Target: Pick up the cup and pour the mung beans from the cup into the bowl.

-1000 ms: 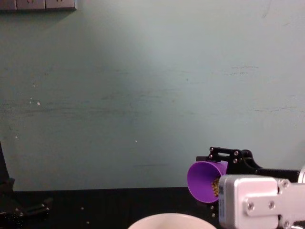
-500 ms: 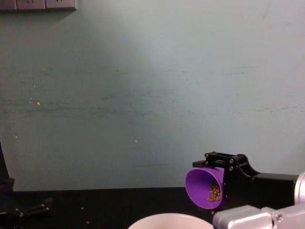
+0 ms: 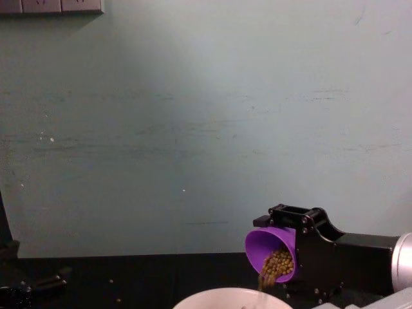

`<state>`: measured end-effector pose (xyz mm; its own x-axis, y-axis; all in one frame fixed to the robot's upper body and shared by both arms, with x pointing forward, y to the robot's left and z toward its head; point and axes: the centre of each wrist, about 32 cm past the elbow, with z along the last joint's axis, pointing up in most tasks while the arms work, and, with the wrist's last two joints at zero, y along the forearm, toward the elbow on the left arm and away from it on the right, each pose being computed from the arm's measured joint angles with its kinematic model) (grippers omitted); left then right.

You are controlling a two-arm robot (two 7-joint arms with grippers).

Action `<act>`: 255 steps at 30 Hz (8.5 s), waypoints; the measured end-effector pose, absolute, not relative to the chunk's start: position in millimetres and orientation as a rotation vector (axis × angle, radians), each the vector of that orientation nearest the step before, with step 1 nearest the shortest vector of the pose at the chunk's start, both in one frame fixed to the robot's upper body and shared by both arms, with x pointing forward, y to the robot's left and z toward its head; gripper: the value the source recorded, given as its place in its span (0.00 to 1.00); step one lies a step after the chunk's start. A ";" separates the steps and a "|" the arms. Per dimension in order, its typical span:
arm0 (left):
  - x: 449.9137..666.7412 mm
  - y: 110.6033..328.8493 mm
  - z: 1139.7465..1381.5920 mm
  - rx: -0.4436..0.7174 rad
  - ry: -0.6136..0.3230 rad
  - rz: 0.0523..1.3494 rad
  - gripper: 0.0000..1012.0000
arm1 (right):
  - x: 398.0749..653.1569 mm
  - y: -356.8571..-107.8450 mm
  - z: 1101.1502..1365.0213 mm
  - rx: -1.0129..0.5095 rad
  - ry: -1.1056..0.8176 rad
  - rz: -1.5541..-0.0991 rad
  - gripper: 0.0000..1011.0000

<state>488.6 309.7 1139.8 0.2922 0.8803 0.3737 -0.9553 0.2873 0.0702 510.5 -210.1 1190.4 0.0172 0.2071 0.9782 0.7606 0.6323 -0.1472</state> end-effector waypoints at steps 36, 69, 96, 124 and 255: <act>488.6 309.7 1139.8 0.304 -0.285 1.248 0.99 | 502.3 -202.7 1185.7 -0.889 -1.672 -0.473 0.74; 488.6 309.7 1139.8 0.304 -0.285 1.248 0.99 | 489.6 -197.3 1189.0 -0.988 -2.000 -0.391 0.74; 488.6 309.7 1139.8 0.304 -0.285 1.248 0.99 | 529.0 -262.6 1187.1 -0.325 -0.940 -0.735 0.74; 488.6 309.7 1139.8 0.304 -0.285 1.248 0.99 | 548.3 -300.6 1110.2 0.002 -0.046 -0.801 0.74; 488.6 309.6 1139.8 0.304 -0.285 1.248 0.99 | 498.1 -298.1 1158.5 0.088 -0.103 -1.248 0.99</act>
